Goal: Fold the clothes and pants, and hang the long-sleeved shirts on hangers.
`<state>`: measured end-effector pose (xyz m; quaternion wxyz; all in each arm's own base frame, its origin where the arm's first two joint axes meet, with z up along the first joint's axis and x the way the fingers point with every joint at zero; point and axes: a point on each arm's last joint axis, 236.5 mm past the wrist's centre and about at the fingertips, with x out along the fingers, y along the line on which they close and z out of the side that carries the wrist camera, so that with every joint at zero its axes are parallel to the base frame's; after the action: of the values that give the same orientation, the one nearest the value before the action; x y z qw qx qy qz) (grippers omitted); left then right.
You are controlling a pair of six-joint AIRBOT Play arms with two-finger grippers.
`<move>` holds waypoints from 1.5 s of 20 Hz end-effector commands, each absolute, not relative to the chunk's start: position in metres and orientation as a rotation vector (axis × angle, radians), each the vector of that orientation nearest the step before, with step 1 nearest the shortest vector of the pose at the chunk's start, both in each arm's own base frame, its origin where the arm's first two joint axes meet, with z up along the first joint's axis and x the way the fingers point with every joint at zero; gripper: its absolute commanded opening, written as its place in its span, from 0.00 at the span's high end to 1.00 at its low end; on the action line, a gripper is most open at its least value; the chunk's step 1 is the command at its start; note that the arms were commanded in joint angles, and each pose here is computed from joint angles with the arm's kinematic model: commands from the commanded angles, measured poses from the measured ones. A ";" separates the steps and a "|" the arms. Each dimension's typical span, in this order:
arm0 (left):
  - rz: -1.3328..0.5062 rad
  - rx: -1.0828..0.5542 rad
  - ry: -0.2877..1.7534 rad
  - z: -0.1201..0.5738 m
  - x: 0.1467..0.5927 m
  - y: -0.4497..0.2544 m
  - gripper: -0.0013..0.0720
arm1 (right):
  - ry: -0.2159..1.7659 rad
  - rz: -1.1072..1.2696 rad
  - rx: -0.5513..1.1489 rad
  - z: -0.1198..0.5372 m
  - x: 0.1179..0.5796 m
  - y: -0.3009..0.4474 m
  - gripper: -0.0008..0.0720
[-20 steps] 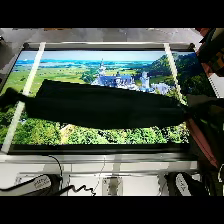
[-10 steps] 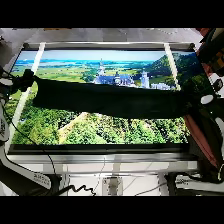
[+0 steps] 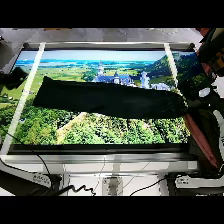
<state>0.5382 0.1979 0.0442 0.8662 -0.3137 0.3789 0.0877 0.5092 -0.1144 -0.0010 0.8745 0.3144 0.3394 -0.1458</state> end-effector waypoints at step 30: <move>0.050 -0.309 0.449 0.171 0.488 0.102 0.96 | 0.770 0.526 0.319 0.045 0.513 0.323 0.96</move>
<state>0.5201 0.1233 0.1078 0.9413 -0.2302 0.2395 0.0607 0.5304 0.2389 0.0546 0.9023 0.1470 0.3556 0.1946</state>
